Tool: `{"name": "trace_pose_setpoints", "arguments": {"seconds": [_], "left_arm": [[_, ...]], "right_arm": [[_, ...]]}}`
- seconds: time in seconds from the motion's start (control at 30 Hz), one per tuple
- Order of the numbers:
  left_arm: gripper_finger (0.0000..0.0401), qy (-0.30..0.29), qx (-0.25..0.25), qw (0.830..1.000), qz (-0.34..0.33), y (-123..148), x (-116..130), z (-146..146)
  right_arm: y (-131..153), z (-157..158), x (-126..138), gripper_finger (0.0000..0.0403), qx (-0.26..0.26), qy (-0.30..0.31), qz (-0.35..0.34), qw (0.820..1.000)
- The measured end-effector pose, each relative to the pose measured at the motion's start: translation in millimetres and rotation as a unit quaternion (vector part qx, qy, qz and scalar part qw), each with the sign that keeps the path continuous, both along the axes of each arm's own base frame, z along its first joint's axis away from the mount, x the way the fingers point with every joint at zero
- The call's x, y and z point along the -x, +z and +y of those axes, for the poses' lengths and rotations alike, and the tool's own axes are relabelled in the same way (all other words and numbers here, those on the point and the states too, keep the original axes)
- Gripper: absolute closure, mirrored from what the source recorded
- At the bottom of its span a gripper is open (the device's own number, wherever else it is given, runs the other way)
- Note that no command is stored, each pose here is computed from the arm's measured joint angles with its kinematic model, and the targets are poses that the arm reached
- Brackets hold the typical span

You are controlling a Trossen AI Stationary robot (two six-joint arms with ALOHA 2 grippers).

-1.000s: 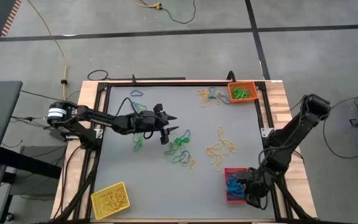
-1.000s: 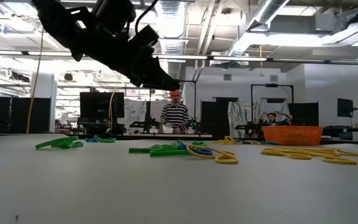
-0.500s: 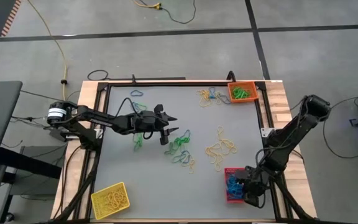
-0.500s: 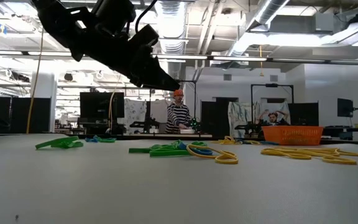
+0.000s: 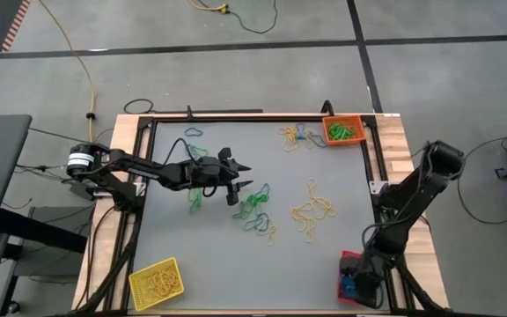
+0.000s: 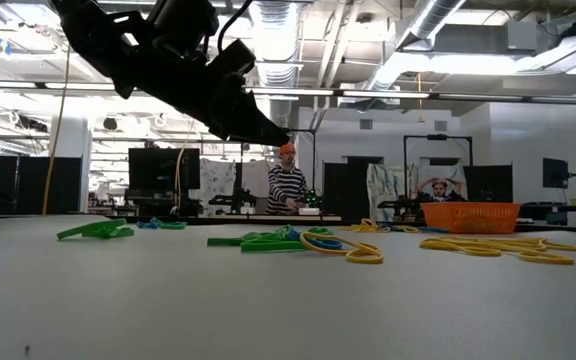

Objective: Sort rubber bands into baskets
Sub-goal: Adjust the red bin

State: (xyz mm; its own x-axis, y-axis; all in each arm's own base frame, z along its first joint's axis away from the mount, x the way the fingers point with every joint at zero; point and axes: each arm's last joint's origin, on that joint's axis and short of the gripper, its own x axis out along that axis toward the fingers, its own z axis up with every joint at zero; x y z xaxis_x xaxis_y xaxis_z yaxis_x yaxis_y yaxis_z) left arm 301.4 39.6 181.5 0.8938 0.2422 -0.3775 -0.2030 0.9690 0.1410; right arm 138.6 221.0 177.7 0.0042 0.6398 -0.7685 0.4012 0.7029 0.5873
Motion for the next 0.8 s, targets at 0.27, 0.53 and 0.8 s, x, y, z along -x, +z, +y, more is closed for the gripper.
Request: {"name": "trace_pose_setpoints", "arguments": {"seconds": [0.27, 0.53, 0.8], "left_arm": [[0.0207, 0.000, 0.000, 1.000, 0.000, 0.0, 0.0, 0.0], [0.0207, -0.009, 0.004, 1.000, -0.001, 0.0, -0.2, -0.6], [0.0207, -0.020, 0.011, 1.000, 0.000, -0.4, -0.2, -1.3]], "right_arm": [[7.6, 5.2, 13.1, 0.0214, -0.010, 0.005, 0.046, 0.999], [-0.1, -7.1, 22.3, 0.0214, 0.058, 0.020, 0.101, 0.993], [1.0, -11.6, 24.7, 0.0214, 0.070, 0.031, 0.145, 0.986]]}}
